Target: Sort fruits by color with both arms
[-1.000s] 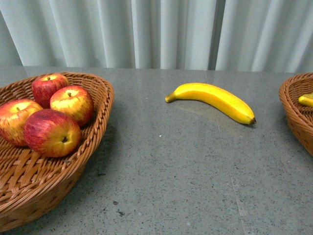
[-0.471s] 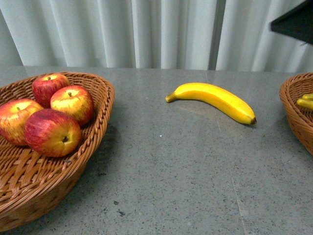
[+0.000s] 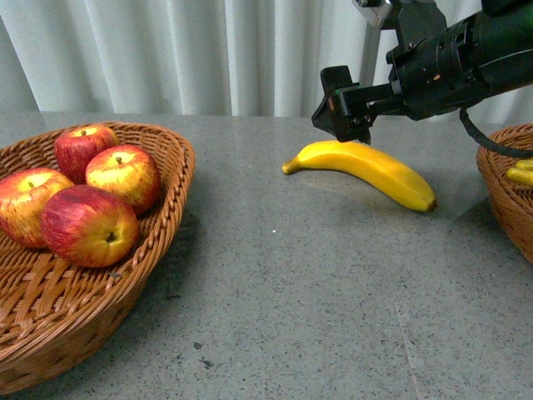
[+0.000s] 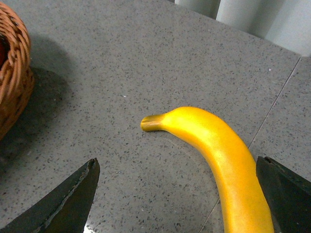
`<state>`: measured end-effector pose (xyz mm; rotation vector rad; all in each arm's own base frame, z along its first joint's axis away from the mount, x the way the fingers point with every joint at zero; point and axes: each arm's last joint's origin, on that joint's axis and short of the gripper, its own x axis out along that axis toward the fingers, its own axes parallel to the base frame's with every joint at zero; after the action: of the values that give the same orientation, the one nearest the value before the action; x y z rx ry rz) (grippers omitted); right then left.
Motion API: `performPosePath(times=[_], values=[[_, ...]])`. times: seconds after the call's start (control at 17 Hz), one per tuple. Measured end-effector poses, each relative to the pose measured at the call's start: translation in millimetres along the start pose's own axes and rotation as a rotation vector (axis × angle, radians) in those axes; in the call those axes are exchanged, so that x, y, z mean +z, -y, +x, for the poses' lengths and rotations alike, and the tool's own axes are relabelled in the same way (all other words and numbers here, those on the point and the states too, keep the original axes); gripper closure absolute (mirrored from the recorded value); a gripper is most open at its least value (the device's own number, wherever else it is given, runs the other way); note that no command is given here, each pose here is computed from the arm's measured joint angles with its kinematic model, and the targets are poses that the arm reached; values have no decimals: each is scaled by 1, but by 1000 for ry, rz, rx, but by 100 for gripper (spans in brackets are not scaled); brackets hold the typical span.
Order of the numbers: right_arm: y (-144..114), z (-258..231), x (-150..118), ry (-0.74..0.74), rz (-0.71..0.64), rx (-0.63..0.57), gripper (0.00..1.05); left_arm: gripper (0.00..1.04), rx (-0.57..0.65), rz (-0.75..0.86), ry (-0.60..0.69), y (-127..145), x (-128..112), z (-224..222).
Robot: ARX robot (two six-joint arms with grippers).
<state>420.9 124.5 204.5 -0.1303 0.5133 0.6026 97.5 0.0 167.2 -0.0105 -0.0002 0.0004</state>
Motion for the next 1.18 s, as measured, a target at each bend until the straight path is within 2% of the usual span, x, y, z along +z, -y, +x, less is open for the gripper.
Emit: performPosePath(times=[0.24,0.53,0.76,0.82,1.12,1.18], values=[[18,34,-5,-120,-38,-22,7,7,0,0,0,0,0,0],[33,57,-14,-183,-65,-71,7,7,0,0,0,0,0,0],[35,65,-26,-259,-99,-91,7,7,0,0,0,0,0,0],[34,65,-26,-259,-109,-92,9,7,0,0,0,0,0,0],[32,66,-20,-195,-79,-84,62,7,0,0,0,0,0,0],[33,65,-15,-160,-49,-76,68,7,0,0,0,0,0,0]])
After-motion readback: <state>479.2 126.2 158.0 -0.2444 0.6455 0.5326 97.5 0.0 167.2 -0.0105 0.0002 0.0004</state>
